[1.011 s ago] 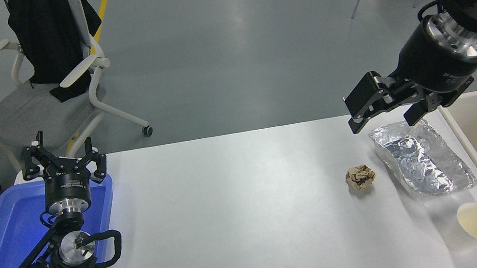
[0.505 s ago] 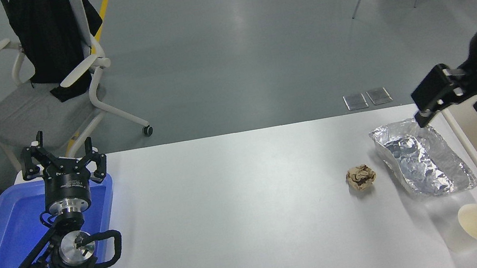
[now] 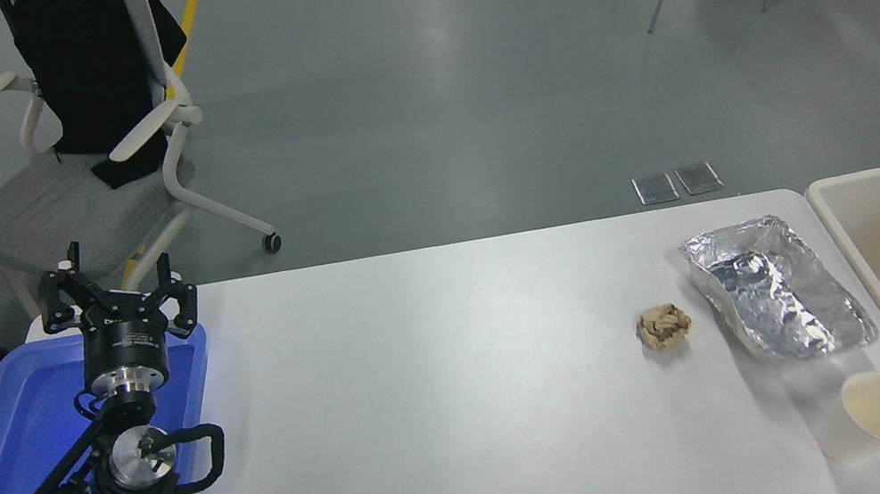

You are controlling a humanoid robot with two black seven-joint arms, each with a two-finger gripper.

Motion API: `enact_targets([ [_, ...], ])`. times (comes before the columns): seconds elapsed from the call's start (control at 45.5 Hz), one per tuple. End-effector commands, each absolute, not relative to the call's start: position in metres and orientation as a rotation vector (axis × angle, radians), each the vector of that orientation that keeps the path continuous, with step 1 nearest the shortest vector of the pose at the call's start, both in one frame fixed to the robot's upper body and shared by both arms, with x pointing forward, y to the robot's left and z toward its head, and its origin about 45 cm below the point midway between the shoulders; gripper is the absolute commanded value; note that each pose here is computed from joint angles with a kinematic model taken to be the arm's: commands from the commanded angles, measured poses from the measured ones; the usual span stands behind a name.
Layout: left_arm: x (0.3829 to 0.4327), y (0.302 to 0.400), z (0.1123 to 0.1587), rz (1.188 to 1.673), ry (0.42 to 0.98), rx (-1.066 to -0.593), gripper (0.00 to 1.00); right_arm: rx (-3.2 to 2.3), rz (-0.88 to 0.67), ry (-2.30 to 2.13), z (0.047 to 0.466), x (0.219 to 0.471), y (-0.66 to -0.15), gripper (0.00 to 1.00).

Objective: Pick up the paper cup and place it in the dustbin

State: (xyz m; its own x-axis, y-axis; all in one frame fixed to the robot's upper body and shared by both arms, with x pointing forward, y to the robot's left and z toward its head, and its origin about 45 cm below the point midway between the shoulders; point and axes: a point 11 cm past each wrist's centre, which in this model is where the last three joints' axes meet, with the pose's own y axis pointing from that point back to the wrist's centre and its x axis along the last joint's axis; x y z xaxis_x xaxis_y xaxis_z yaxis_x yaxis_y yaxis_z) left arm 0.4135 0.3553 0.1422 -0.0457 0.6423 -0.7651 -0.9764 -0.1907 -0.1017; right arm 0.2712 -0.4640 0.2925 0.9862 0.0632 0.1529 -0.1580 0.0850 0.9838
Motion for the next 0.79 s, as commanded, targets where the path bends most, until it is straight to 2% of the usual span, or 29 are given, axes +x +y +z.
enact_targets([
  [0.0, 0.4135, 0.3551, 0.1421, 1.592, 0.545, -0.829, 0.99, 1.54, 0.165, -0.088, 0.23, 0.262, -0.47, 1.0],
  [0.396, 0.4135, 0.3551, 0.1421, 1.592, 0.545, -0.829, 0.99, 1.601, 0.126, -0.1, 0.168, 0.257, -0.464, 1.0],
  [0.769, 0.4137, 0.3548, 0.1424, 1.59, 0.545, -0.83, 0.99, 1.571, 0.127, -0.082, 0.136, 0.249, -0.472, 1.0],
])
